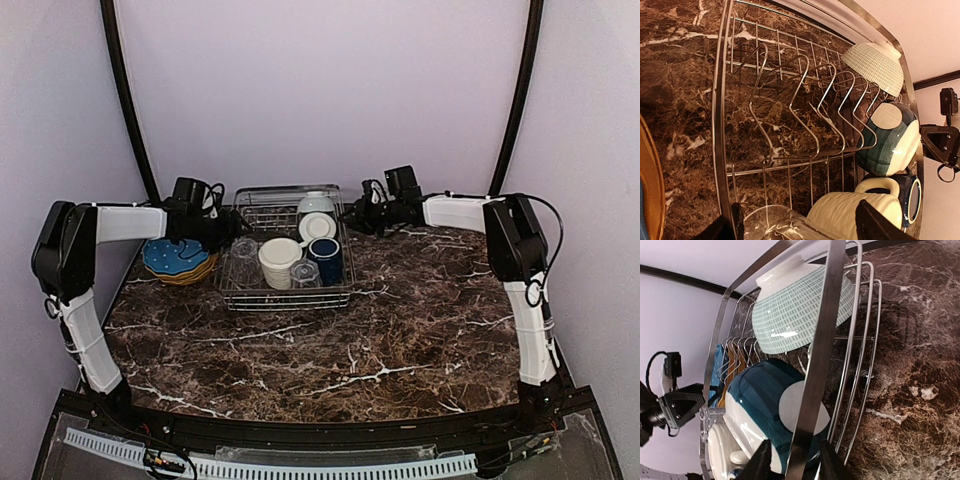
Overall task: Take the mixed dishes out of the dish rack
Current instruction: Move the dish rack to the center of the board.
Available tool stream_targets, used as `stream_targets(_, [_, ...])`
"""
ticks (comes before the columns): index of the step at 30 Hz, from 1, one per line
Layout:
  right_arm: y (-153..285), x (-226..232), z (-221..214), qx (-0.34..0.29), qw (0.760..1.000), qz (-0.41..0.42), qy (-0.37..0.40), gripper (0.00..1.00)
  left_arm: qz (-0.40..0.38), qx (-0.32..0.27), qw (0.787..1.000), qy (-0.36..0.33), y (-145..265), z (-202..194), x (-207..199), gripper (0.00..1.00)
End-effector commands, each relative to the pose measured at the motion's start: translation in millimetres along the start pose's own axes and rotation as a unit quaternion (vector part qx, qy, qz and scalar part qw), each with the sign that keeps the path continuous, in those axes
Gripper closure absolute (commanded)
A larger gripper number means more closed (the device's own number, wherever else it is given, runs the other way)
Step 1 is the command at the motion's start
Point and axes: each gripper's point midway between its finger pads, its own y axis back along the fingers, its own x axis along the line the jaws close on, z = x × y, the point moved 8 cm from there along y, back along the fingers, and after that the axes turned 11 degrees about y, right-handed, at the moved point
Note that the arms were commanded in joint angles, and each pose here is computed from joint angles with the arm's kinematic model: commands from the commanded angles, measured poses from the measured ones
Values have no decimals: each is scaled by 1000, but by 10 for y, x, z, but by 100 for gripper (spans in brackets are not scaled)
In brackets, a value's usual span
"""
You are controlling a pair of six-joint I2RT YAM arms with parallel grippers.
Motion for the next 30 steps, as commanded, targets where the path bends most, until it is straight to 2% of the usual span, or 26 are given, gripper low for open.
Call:
stream_targets(1, [153,96,59,-3,999,8,43,60,51,-44,995,-79,510,77,-119,18])
stream_targets(6, [435,160,-44,4,998,0,62,30,57,-52,991,-110,791,-10,-149,11])
stream_targets(11, [687,305,-180,-6,997,6,71,15,16,-34,995,-97,831,-119,-177,6])
stream_targets(18, [578,440,-434,6,998,20,61,12,15,-36,996,-82,864,-160,-159,2])
stream_targets(21, [483,497,-567,13,998,22,49,15,24,-25,997,-73,836,-228,-80,2])
stream_targets(28, [336,611,-794,32,998,49,36,19,11,20,999,-50,574,-419,67,10])
stream_targets(30, [345,702,-830,32,996,72,37,23,7,28,998,-47,518,-464,77,12])
